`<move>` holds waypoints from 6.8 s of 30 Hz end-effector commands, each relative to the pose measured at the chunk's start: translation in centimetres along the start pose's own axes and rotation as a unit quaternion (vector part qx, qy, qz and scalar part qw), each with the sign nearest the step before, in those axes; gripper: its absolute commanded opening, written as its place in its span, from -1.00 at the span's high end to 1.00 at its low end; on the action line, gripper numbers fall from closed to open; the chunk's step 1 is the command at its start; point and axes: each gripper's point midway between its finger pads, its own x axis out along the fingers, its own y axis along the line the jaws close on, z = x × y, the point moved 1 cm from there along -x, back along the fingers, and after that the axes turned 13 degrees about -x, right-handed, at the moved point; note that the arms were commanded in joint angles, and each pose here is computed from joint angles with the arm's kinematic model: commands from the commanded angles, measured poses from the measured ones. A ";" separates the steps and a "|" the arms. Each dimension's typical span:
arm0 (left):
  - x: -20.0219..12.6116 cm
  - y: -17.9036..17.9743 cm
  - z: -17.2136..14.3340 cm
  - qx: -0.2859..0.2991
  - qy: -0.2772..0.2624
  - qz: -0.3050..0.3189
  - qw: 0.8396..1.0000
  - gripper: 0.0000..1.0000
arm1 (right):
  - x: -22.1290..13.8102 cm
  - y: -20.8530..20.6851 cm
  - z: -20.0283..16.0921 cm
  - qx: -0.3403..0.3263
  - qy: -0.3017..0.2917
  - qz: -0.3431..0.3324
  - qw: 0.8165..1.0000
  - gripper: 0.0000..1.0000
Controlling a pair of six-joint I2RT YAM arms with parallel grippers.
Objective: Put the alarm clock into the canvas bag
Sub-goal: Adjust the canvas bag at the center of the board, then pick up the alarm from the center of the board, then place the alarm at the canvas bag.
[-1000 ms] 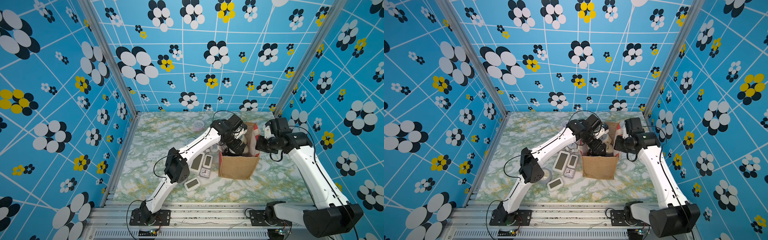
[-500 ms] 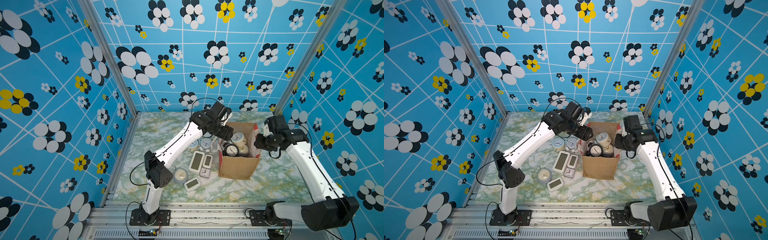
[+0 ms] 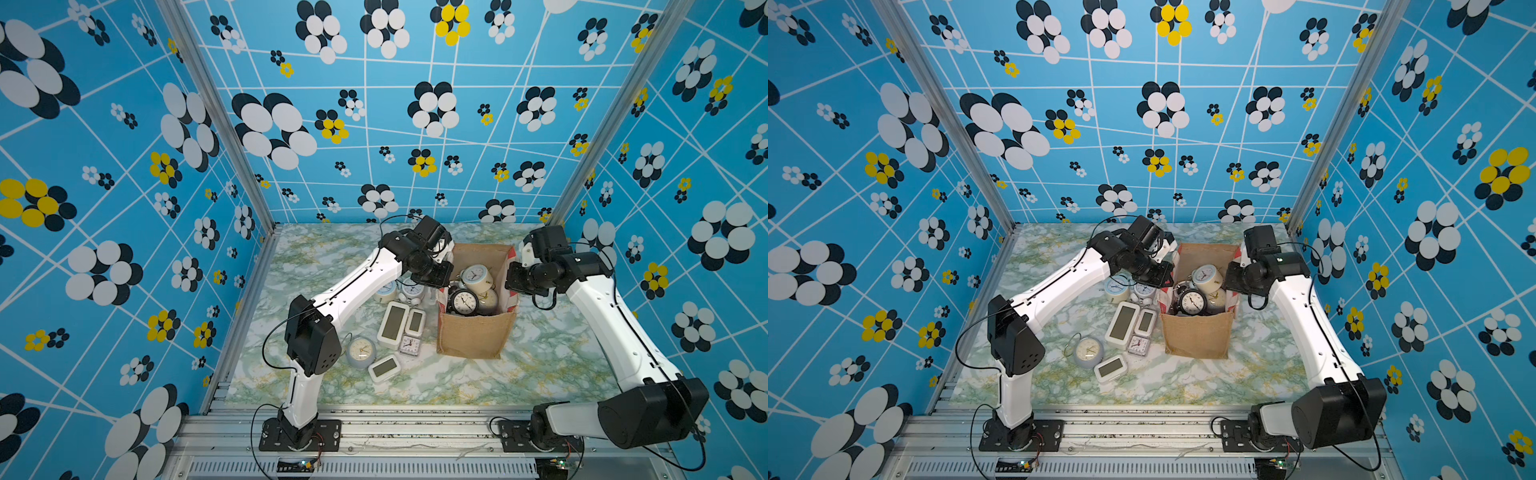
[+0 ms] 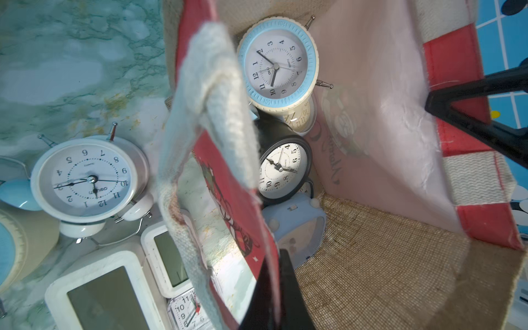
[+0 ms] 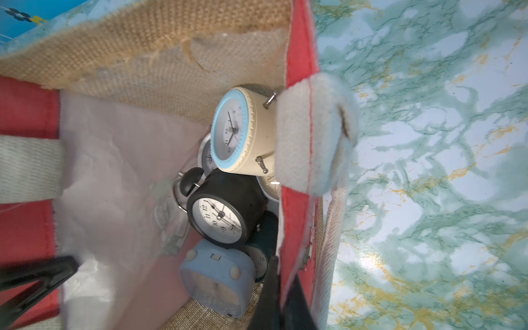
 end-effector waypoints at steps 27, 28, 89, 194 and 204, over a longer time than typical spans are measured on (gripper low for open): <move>-5.6 -2.2 2.2 -0.035 -0.087 -0.109 0.990 0.15 | -0.9 1.0 -1.4 -0.023 0.006 -0.005 1.000 1.00; -6.2 -2.0 2.7 -0.033 -0.098 -0.108 0.989 0.06 | -1.0 1.0 -1.3 -0.023 0.003 -0.005 1.000 1.00; 9.1 29.5 18.5 -0.201 -0.299 0.296 0.885 -0.80 | 0.1 1.3 -0.9 -0.026 0.013 0.003 1.000 1.00; -2.2 -3.4 7.4 -0.003 -0.247 0.068 0.967 -1.00 | -0.5 1.9 -1.3 -0.028 -0.011 0.026 0.999 1.00; -7.2 -2.9 6.2 0.024 -0.275 0.114 0.954 -0.84 | -0.6 1.7 -1.4 -0.028 -0.012 0.021 0.999 1.00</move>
